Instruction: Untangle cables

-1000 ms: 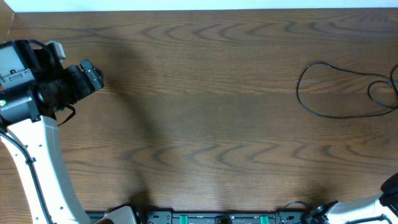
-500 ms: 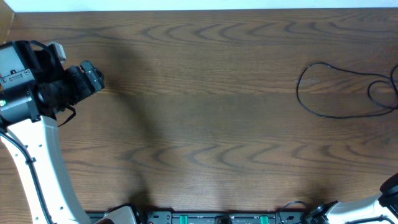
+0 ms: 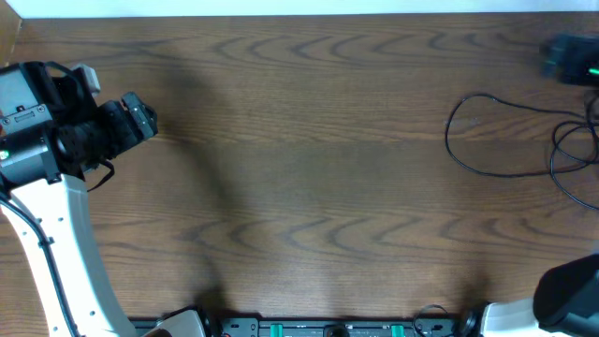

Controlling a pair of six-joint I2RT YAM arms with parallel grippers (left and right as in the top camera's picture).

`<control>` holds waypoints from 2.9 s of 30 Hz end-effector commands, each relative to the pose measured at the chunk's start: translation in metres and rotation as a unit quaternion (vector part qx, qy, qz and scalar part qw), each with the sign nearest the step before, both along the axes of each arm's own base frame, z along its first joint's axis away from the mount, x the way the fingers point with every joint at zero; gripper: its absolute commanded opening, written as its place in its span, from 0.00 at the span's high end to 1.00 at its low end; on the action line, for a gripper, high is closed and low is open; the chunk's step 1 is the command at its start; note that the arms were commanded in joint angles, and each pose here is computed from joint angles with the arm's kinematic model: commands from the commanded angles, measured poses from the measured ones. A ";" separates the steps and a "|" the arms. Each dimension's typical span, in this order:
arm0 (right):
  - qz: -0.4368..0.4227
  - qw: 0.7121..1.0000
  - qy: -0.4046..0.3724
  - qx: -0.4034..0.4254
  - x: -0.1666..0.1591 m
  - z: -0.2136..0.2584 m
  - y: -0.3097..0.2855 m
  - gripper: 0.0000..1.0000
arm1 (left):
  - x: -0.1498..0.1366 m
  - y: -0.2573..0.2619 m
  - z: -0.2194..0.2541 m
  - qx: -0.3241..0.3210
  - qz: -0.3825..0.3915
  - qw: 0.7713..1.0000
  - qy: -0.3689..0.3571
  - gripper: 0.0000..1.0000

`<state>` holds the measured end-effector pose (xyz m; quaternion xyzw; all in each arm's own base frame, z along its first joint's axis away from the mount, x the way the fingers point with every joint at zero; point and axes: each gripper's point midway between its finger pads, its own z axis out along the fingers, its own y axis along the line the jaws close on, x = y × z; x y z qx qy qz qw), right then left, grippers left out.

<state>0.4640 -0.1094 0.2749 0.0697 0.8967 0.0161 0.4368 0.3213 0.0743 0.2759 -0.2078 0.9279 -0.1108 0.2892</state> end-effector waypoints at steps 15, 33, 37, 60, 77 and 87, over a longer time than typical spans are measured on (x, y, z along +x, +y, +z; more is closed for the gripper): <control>-0.064 0.972 0.224 0.027 0.036 -0.222 0.122 0.01 | -0.001 0.002 0.000 0.004 0.001 1.000 0.004 0.07; -0.148 0.955 0.258 0.004 0.016 -0.263 0.097 0.12 | -0.006 0.000 -0.003 0.006 -0.007 1.000 0.013 0.07; -0.146 0.955 0.258 0.003 0.015 -0.274 0.098 0.53 | -0.006 0.000 -0.003 0.005 -0.007 1.000 0.015 0.07; -0.130 0.989 -0.004 -0.068 -0.042 0.048 0.018 0.99 | -0.008 -0.001 -0.005 0.005 -0.010 1.000 0.019 0.07; -0.441 0.885 0.137 0.069 -0.166 -0.127 -0.291 0.99 | -0.008 -0.001 -0.005 0.009 -0.016 1.000 0.019 0.07; -0.456 0.853 0.237 0.090 -0.204 -0.248 -0.326 0.99 | -0.009 -0.001 -0.005 0.011 -0.021 0.999 0.021 0.07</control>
